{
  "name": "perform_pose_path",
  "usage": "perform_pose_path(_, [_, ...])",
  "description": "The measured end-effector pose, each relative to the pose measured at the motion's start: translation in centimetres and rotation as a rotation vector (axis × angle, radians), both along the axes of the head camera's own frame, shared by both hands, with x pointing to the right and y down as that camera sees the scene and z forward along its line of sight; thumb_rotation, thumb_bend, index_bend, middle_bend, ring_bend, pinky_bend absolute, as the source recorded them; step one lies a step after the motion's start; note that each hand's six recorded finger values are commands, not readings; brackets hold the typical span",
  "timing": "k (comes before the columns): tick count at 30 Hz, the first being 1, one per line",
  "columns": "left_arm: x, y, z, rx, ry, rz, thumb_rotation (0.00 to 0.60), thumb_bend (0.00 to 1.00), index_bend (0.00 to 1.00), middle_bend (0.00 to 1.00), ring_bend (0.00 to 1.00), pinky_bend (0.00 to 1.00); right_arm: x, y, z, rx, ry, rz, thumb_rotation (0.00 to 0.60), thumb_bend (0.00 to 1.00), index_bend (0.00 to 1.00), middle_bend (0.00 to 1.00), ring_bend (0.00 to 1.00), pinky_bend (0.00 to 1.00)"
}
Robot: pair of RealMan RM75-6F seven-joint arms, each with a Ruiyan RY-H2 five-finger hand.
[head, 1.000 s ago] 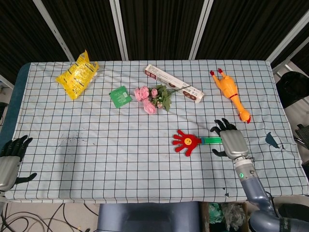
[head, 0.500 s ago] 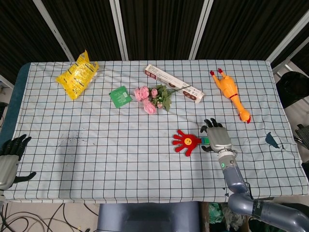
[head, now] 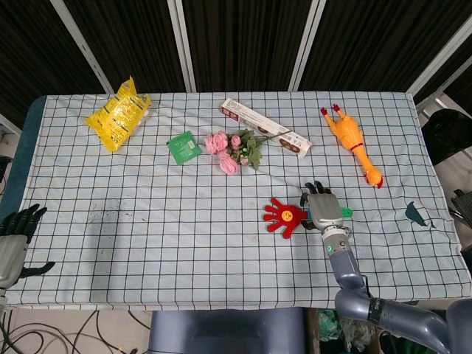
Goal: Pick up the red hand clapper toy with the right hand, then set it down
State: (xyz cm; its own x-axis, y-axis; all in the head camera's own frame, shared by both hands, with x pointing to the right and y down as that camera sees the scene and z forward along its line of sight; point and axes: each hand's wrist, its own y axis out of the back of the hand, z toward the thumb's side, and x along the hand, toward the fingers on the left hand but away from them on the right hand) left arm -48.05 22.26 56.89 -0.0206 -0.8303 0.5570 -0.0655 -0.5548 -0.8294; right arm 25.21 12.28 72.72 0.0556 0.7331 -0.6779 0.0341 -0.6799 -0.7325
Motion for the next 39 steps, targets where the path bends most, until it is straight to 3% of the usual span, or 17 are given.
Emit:
perform_pose_path(9, [0.0,-0.1,0.1,-0.009,0.006,-0.007,0.600,0.00,0.00,0.00,0.00,0.00,-0.3,0.4,0.7,-0.014,0.001,0.003,0.600,0.21,0.46,0.11,0.04,0.17])
perform_pose_path(20, [0.1,-0.1,0.1,-0.011,0.018,-0.016,0.600,0.00,0.00,0.00,0.00,0.00,-0.8,0.6,0.9,-0.014,-0.010,0.005,0.600,0.34,0.61,0.17,0.04,0.17])
perform_pose_path(27, [0.1,-0.1,0.1,-0.014,0.025,-0.020,0.600,0.00,0.00,0.00,0.00,0.00,-0.9,0.5,0.5,-0.002,-0.019,0.008,0.600,0.39,0.65,0.22,0.08,0.17])
perform_pose_path(32, [0.1,0.0,0.1,-0.017,0.027,-0.021,0.600,0.00,0.00,0.00,0.00,0.00,-1.0,0.3,-0.2,0.013,-0.039,0.006,0.600,0.50,0.70,0.31,0.18,0.22])
perform_pose_path(39, [0.1,0.1,0.1,-0.021,0.032,-0.025,0.600,0.00,0.00,0.00,0.00,0.00,-1.3,0.0,-1.6,0.058,-0.105,0.014,0.600,0.64,0.79,0.54,0.44,0.40])
